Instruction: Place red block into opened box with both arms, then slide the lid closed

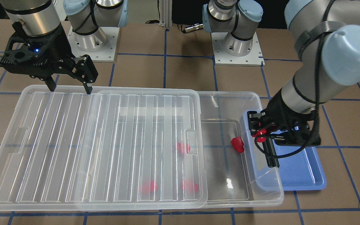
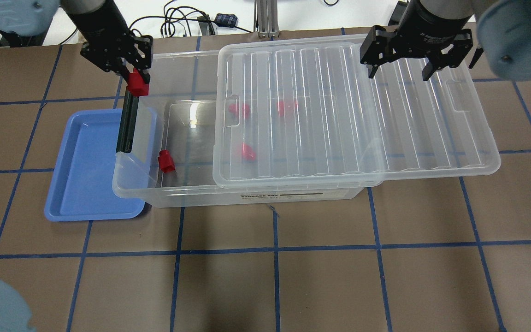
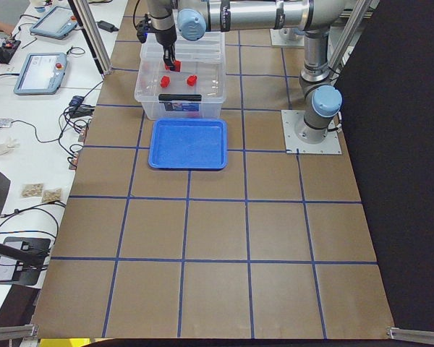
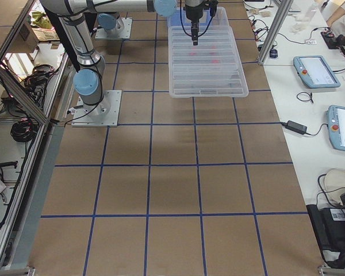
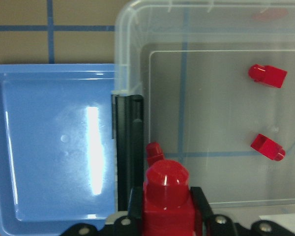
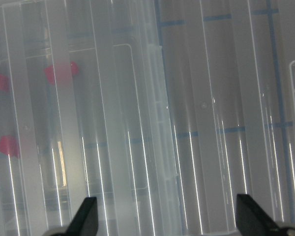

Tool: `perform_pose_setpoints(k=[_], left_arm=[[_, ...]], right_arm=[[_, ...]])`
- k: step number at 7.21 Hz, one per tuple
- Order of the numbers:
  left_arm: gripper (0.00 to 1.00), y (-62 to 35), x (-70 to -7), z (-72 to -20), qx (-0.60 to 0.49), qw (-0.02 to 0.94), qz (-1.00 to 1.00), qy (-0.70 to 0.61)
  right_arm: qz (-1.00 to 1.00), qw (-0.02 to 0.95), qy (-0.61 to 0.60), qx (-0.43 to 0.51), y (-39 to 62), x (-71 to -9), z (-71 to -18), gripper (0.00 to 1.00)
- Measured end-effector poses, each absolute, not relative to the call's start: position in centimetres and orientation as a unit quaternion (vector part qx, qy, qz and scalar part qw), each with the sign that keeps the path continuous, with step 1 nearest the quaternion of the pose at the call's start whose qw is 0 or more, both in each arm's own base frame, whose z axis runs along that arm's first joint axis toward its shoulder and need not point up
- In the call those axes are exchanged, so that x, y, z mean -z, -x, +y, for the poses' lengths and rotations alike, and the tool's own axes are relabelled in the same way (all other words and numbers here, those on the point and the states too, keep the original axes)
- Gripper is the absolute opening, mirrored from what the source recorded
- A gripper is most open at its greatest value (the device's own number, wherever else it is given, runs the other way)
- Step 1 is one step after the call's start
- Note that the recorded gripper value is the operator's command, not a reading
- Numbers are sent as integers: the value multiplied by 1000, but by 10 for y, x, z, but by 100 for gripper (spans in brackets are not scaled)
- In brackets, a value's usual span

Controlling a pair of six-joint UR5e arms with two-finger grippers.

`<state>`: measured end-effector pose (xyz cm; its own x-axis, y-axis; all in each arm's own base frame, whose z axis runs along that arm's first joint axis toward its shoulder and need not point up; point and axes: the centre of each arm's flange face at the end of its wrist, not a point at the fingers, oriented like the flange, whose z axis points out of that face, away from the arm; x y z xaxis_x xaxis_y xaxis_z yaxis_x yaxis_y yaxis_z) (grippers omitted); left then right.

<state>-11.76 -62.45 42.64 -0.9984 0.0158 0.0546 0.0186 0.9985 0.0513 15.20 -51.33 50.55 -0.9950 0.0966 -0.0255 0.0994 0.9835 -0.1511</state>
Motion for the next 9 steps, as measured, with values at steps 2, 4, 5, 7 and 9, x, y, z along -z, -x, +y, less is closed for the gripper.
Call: perform_pose_setpoints(k=[2, 4, 5, 7, 9], left_arm=[[0, 136, -364, -611, 38, 27, -999, 22], [0, 137, -312, -600, 45, 28, -998, 25], [0, 137, -291, -597, 56, 28, -998, 24], [0, 137, -262, -596, 74, 28, -997, 23], [0, 137, -241, -599, 90, 29, -995, 22]], right_arm=[[996, 9, -49, 75, -156, -504, -512, 100], [996, 9, -48, 74, -157, -502, -513, 100], [996, 8, -48, 74, -157, -502, -513, 100], [996, 8, -48, 73, -157, -502, -513, 100], [996, 8, -48, 73, -157, -501, -513, 100]])
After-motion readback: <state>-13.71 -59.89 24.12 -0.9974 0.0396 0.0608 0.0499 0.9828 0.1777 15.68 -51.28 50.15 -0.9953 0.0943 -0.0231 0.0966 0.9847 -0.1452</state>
